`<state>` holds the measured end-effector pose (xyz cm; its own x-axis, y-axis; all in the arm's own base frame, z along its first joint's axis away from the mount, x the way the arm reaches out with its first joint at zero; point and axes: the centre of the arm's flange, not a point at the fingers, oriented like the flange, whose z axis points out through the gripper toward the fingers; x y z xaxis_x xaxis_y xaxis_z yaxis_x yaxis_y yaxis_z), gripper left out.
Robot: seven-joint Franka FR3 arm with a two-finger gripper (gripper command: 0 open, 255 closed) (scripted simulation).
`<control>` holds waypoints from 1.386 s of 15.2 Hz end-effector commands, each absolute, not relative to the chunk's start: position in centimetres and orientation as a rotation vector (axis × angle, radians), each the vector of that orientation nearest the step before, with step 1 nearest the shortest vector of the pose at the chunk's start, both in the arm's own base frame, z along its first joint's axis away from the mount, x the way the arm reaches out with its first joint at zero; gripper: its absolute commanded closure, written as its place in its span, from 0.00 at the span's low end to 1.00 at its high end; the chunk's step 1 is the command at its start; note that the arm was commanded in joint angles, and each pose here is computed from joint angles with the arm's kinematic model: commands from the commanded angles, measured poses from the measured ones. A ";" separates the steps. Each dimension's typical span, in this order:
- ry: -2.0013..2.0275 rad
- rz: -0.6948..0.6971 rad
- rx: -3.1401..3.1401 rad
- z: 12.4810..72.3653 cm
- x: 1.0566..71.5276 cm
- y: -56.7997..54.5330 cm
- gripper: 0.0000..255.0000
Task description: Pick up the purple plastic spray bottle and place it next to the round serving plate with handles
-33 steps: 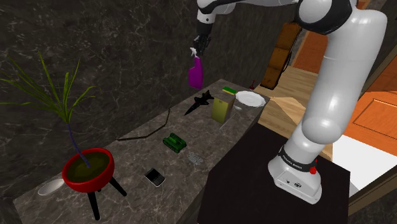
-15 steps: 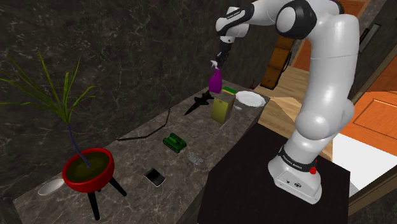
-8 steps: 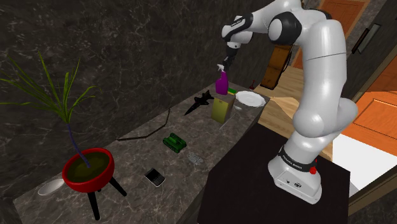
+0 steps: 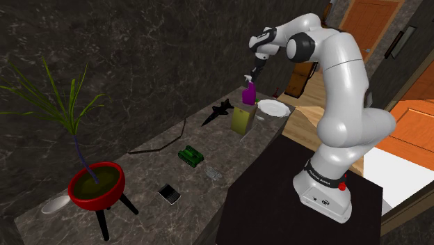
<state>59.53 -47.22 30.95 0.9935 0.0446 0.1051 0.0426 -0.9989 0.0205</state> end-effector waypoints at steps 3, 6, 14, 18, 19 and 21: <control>0.070 0.167 3.118 29.1 59.2 -49.3 1.00; 0.070 0.167 3.118 27.5 59.2 -49.3 1.00; 0.070 0.167 3.118 23.2 59.2 -49.3 1.00; 0.070 0.167 3.118 21.9 59.2 -49.3 1.00; 0.070 0.167 3.118 21.9 59.2 -49.3 1.00; 0.070 0.167 3.118 21.9 59.2 -49.3 1.00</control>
